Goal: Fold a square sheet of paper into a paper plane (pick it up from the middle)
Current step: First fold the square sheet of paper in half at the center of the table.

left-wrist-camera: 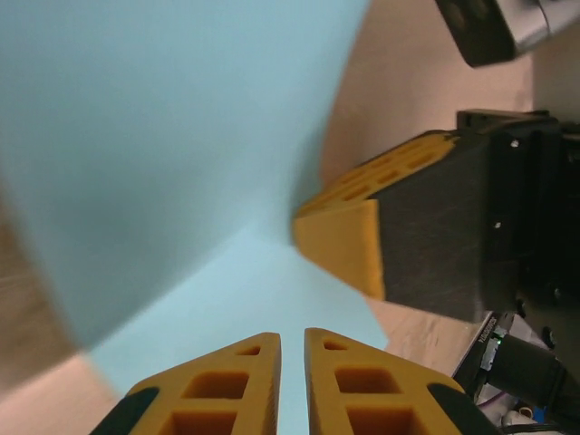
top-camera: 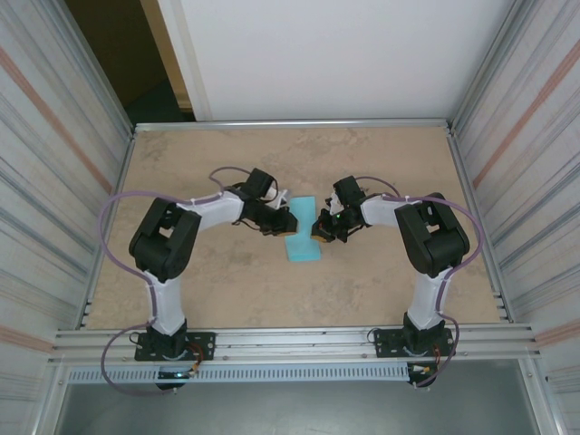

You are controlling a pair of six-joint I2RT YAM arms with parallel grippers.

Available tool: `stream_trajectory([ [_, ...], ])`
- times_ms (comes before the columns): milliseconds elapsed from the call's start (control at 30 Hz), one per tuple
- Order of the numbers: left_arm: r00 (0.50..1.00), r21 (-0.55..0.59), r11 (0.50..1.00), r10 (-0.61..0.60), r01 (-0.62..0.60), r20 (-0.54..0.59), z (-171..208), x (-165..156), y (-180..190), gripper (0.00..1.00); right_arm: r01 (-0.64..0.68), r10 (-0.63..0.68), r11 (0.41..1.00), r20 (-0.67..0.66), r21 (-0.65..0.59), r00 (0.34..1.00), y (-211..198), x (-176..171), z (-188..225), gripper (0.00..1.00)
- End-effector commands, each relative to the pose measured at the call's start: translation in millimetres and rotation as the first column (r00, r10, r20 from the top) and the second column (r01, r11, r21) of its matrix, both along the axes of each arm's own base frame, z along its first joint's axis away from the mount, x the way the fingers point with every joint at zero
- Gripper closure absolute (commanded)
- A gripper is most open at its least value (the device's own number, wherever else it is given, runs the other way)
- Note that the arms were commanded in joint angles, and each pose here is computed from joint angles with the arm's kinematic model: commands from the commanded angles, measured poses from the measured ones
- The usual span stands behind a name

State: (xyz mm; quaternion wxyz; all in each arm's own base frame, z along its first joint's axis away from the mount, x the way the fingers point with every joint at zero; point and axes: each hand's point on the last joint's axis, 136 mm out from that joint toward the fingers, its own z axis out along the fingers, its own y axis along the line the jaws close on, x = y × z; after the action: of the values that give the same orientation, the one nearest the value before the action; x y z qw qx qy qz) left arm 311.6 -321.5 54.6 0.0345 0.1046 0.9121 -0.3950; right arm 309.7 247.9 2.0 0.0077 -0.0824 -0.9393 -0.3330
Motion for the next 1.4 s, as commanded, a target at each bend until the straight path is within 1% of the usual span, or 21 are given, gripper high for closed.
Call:
stream_trajectory([
  [0, 1.0, -0.041, 0.999, 0.006, -0.007, -0.019, -6.5, 5.1, -18.6, 0.83, -0.069, -0.074, 0.907, -0.319, -0.415, 0.945, -82.1, -96.5, -96.0, 1.0],
  [133, 1.0, 0.017, 1.0, 0.025, -0.025, -0.014, -24.4, 12.5, -10.9, 0.83, -0.07, -0.076, 0.905, -0.321, -0.419, 0.944, -83.5, -98.4, -96.8, 1.0],
  [267, 0.998, 0.091, 0.994, 0.058, -0.056, -0.017, -48.0, 17.7, 16.3, 0.83, -0.072, -0.078, 0.901, -0.324, -0.427, 0.943, -86.5, -101.0, -97.9, 1.0],
  [367, 0.995, 0.108, 0.99, 0.095, -0.091, -0.028, -58.5, 20.9, 39.8, 0.83, -0.072, -0.083, 0.898, -0.33, -0.433, 0.94, -89.7, -103.5, -99.6, 1.0],
  [500, 0.987, 0.087, 0.984, 0.156, -0.153, -0.024, -51.4, 31.3, 67.8, 0.83, -0.075, -0.087, 0.895, -0.338, -0.439, 0.937, -92.1, -106.6, -100.9, 1.0],
  [567, 0.987, 0.066, 0.985, 0.161, -0.16, -0.008, -40.9, 34.9, 71.2, 0.83, -0.077, -0.089, 0.894, -0.343, -0.441, 0.935, -92.5, -107.7, -101.7, 1.0],
  [633, 0.988, 0.049, 0.987, 0.153, -0.154, 0.015, -28.9, 38.1, 69.5, 0.83, -0.076, -0.089, 0.894, -0.341, -0.442, 0.936, -92.4, -106.7, -101.6, 1.0],
  [667, 0.989, 0.023, 0.989, 0.143, -0.144, 0.024, -21.0, 38.7, 64.8, 0.83, -0.078, -0.087, 0.894, -0.341, -0.441, 0.936, -91.7, -106.5, -101.5, 1.0],
  [800, 0.993, -0.085, 0.993, 0.087, -0.08, 0.082, 9.5, 37.5, 34.3, 0.82, -0.076, -0.088, 0.894, -0.339, -0.442, 0.937, -91.0, -105.0, -100.8, 1.0],
  [900, 0.993, -0.119, 0.992, 0.056, -0.044, 0.105, 15.0, 34.4, 13.7, 0.82, -0.075, -0.09, 0.894, -0.341, -0.442, 0.936, -91.2, -104.1, -100.6, 1.0],
  [1033, 0.996, -0.123, 0.992, 0.046, -0.037, 0.07, 2.1, 35.1, -2.5, 0.82, -0.078, -0.088, 0.893, -0.341, -0.443, 0.936, -91.1, -103.6, -101.0, 1.0],
  [1133, 0.997, -0.091, 0.994, 0.058, -0.054, 0.044, -12.2, 39.3, -3.1, 0.82, -0.081, -0.086, 0.892, -0.343, -0.444, 0.935, -91.7, -104.4, -101.3, 1.0],
  [1233, 0.996, -0.041, 0.996, 0.082, -0.081, 0.023, -27.7, 45.6, 6.5, 0.82, -0.081, -0.088, 0.891, -0.345, -0.446, 0.935, -93.1, -104.9, -101.9, 1.0],
  [1367, 0.991, -0.014, 0.991, 0.132, -0.132, 0.014, -41.9, 51.3, 27.6, 0.83, -0.08, -0.091, 0.887, -0.343, -0.454, 0.935, -95.6, -105.8, -102.7, 1.0],
])
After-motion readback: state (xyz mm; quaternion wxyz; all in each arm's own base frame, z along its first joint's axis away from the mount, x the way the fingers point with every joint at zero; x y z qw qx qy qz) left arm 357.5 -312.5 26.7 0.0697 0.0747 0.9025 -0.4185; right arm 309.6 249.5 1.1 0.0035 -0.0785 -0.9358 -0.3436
